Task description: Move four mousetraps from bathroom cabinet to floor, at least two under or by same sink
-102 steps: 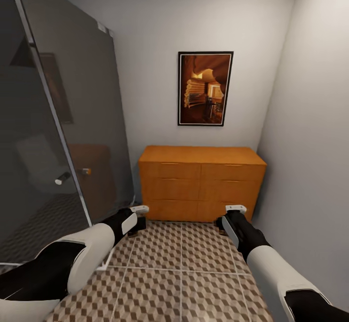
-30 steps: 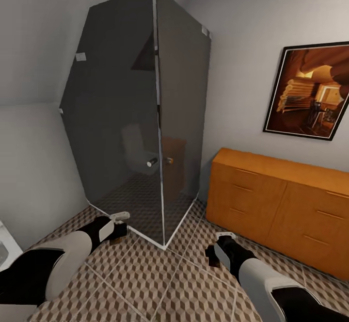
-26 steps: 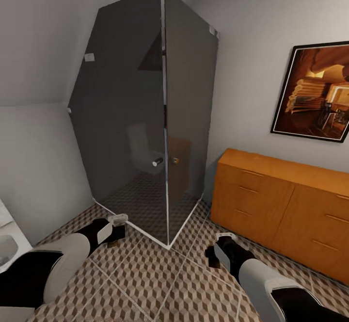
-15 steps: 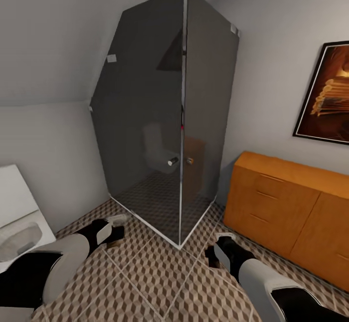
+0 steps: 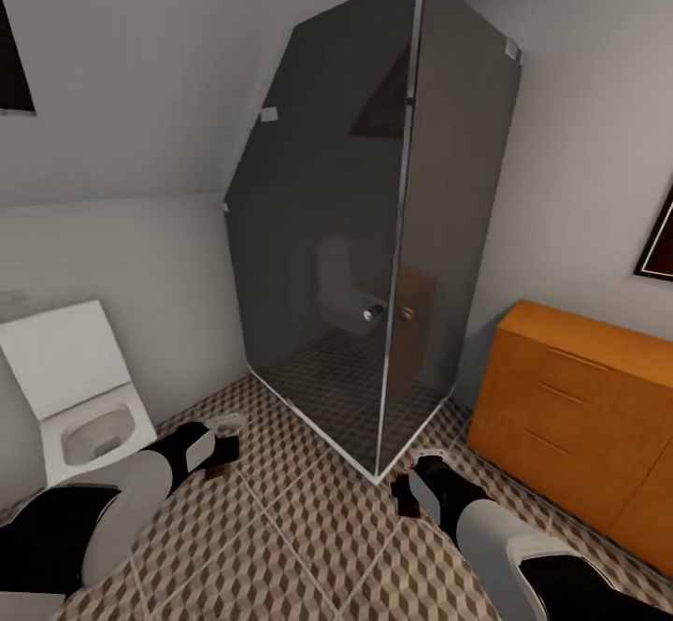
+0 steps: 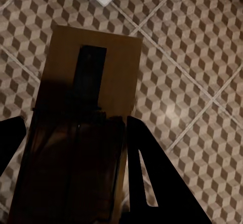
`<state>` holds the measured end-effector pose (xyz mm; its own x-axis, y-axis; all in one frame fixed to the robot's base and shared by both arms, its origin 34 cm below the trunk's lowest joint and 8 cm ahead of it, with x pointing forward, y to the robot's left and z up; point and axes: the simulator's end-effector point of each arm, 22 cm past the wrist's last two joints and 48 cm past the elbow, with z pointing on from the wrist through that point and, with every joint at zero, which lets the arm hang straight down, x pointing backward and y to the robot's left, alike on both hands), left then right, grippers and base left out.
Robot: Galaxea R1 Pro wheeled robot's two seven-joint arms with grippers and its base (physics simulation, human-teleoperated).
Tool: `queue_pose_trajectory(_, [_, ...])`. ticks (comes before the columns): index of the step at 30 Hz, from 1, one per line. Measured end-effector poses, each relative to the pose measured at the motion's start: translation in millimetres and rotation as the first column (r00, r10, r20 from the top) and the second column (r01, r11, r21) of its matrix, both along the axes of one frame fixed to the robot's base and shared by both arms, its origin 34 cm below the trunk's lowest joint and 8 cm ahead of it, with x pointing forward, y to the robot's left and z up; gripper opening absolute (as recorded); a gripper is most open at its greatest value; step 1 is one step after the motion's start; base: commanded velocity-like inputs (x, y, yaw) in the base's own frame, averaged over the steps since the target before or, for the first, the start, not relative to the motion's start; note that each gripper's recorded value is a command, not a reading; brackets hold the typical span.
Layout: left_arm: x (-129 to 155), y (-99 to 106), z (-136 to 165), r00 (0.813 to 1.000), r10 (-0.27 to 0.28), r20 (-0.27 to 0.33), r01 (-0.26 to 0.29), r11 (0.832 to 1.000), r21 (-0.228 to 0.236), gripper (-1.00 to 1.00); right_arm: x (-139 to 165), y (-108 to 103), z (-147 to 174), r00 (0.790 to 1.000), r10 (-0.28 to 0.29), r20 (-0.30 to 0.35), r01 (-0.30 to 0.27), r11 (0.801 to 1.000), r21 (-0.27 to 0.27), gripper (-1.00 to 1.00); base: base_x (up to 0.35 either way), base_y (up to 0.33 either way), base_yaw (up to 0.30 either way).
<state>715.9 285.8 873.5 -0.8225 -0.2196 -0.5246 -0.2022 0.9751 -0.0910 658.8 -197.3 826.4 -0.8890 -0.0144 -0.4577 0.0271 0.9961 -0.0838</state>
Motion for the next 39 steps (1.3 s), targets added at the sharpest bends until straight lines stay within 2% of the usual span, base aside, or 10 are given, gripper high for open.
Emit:
queue_pose_trajectory(24, [-2, -1, -2, 1.0, -0.002, -0.004, 0.002, 1.0, 0.005, -1.0, 0, 0, 0, 1.0, 0.0, 0.001, 0.0, 1.0, -0.001, -1.0, 0.0, 0.0, 0.285])
queue_pose_trajectory(30, [-2, 0, -2, 1.0, -0.001, -0.005, 0.001, 1.0, 0.005, -1.0, 7, 0, 6, 1.0, 0.001, 0.022, -0.001, 1.0, -0.007, -1.0, 0.0, 0.0, 0.117])
queue_pose_trajectory(33, [-2, 0, -2, 1.0, -0.001, -0.005, 0.001, 1.0, 0.006, -1.0, 19, 1, 18, 0.999, 0.004, 0.053, -0.004, 1.0, -0.006, -1.0, 0.0, 0.0, 0.015])
queue_pose_trajectory(39, [-2, 0, -2, 1.0, -0.003, -0.005, 0.003, 1.0, 0.007, -1.0, 58, 9, 73, 0.988, 0.029, 0.153, -0.028, 1.0, -0.011, -1.0, 0.0, 0.0, 0.002])
